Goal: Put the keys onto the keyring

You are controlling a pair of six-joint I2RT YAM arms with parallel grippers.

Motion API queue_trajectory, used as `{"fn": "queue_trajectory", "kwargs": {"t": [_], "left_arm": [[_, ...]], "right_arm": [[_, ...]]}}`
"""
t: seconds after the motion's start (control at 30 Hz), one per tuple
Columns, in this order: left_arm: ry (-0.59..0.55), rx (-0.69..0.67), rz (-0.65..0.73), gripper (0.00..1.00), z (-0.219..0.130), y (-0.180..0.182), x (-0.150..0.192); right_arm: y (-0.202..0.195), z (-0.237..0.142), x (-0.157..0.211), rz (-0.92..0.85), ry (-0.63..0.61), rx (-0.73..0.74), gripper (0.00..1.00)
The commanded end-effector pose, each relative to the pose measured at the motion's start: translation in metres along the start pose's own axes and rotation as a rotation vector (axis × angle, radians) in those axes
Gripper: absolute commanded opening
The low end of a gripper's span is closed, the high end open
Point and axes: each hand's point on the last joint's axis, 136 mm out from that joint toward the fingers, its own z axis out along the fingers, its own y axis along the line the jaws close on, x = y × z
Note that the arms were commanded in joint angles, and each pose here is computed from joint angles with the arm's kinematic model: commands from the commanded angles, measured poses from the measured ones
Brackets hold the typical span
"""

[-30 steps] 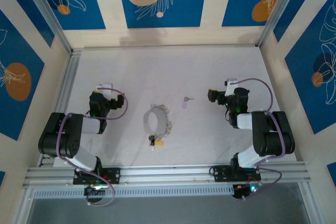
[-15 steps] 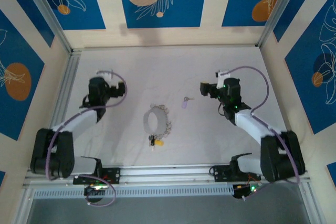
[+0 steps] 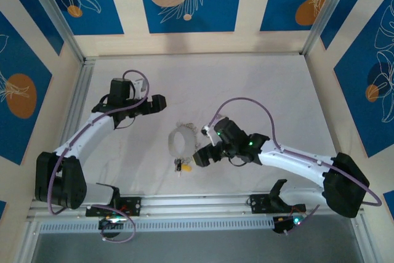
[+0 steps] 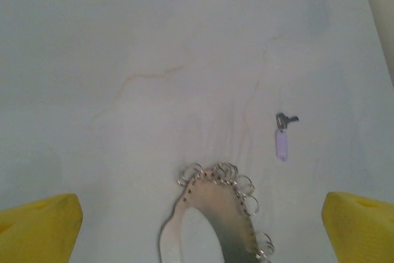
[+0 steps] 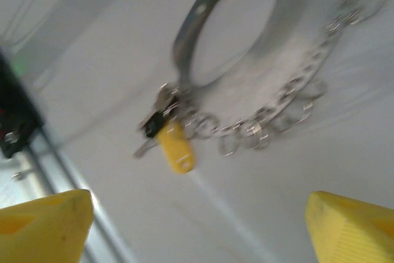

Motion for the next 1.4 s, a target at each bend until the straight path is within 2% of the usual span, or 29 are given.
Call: {"fn": "queue_trajectory", "kwargs": {"t": [0.0,0.2,0.47,0.67,1.07,1.37], "left_arm": [[0.059,0.055,-0.054,1.0,0.001,-0.008,0.015],[0.071,0.072,-0.064,1.0,0.007,-0.01,0.023],[0.042,0.091,-0.048,1.0,-0.003,-0.021,0.025],[0.019,0.091,-0.018,1.0,-0.013,-0.026,0.02],[-0.005,0.108,-0.002,1.0,-0.02,-0.033,0.014],[-0.017,0.11,0.01,1.0,-0.026,-0.037,0.01]], "right_arm": [[0.012,0.006,0.034,0.107,0.14,-0.052,0.84],[0.011,0.033,0.052,0.178,0.188,-0.047,0.69],[0.004,0.067,0.033,0.223,0.197,-0.011,0.46],[-0.006,0.074,0.017,0.276,0.146,0.0,0.4],[-0.019,0.08,0.011,0.273,0.127,0.073,0.33],[-0.025,0.084,0.017,0.266,0.158,0.11,0.33]]}}
